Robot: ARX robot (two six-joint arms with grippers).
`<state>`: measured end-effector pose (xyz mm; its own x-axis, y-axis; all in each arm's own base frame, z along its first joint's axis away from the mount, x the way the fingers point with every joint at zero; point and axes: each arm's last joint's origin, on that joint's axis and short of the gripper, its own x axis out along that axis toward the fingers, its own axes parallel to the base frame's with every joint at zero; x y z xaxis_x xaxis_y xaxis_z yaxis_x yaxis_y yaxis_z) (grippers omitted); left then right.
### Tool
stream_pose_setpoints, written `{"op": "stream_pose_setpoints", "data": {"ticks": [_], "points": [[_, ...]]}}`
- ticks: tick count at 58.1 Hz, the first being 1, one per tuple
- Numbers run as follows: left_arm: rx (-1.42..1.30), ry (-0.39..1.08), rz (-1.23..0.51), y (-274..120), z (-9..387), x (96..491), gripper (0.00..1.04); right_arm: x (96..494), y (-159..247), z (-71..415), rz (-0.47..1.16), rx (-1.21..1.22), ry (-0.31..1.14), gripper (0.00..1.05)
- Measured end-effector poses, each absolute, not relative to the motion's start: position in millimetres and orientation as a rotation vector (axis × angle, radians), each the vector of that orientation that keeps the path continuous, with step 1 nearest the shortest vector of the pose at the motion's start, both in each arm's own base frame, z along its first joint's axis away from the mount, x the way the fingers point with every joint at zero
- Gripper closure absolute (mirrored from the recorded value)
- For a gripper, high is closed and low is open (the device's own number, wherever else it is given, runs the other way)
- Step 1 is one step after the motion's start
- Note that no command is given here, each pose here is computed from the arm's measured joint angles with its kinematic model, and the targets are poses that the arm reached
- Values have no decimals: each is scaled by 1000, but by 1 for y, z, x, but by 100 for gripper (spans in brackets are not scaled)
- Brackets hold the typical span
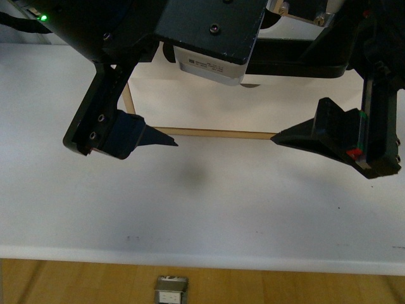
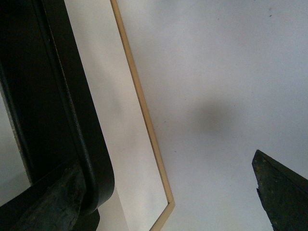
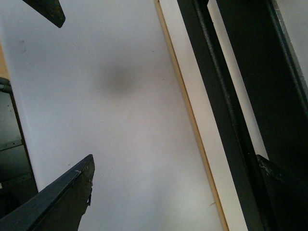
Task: Pull drawer
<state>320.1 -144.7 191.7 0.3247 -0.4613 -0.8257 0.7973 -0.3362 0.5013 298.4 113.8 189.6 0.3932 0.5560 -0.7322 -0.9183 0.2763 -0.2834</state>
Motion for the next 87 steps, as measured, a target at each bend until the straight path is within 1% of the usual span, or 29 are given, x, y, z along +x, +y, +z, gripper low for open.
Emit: {"op": "stream_pose_setpoints", "data": {"ticks": [21,26,34,40,48,55,68,76,78,80,87], "points": [[1393,328,-1365,-134,188,284,6,260,120,188,1096,-803,546,9],[1391,314,-1362,-132,187,281,6,255,121,187,1090,-801,534,9],[1358,228,-1324,-133,191,279,6,250,119,191,1071,-760,514,9],[1295,176,-1293,-132,194,275,6,246,115,202,1050,-733,482,9],[1203,70,-1198,-125,219,267,6,236,105,225,996,-705,402,9],[1119,-39,-1055,-113,233,253,6,221,91,245,876,-638,289,9],[929,-116,-822,-83,240,230,6,190,70,260,631,-536,159,9],[790,-109,-640,-62,233,213,6,167,58,252,430,-427,122,9],[733,-93,-600,-56,229,206,6,162,56,249,384,-400,107,9],[686,-74,-583,-51,225,200,6,156,53,244,305,-353,99,9],[492,-7,-459,-30,215,182,6,139,47,231,135,-225,87,9]]}}
